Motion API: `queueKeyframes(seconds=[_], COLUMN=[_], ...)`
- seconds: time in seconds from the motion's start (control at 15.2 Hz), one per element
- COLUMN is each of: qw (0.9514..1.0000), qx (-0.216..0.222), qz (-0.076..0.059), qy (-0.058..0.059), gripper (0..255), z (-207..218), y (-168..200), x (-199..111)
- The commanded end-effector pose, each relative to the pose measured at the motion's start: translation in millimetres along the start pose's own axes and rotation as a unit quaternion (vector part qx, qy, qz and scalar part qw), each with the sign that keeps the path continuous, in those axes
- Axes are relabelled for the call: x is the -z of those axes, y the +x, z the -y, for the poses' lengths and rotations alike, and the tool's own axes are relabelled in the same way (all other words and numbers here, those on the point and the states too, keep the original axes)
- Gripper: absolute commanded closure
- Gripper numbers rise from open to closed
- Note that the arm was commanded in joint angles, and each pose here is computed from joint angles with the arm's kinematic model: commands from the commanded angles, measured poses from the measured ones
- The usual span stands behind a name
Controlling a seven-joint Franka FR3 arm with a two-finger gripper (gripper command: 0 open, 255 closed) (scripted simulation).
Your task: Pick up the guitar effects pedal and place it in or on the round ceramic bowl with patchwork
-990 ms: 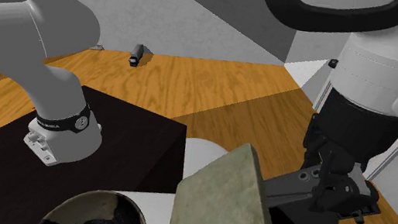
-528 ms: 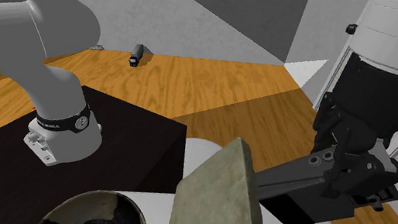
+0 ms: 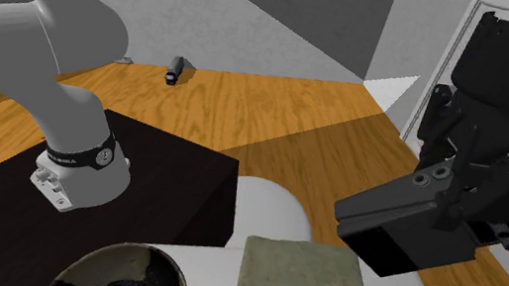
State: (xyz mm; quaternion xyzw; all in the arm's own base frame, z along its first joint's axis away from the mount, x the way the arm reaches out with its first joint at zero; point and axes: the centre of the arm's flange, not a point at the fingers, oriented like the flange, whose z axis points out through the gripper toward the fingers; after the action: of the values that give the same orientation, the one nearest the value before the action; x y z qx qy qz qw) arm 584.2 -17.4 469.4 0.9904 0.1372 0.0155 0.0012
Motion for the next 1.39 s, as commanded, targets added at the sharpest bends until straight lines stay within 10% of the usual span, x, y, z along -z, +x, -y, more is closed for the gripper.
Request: queueKeyframes(seconds=[0.0, 1.32], qw=[1.0000, 1.0000], qx=[0.000, 0.000], qz=[0.000, 0.000], qy=[0.000, 0.000], gripper=[255, 255], z=[-5, -102], y=[-13, -256], x=[5, 44])
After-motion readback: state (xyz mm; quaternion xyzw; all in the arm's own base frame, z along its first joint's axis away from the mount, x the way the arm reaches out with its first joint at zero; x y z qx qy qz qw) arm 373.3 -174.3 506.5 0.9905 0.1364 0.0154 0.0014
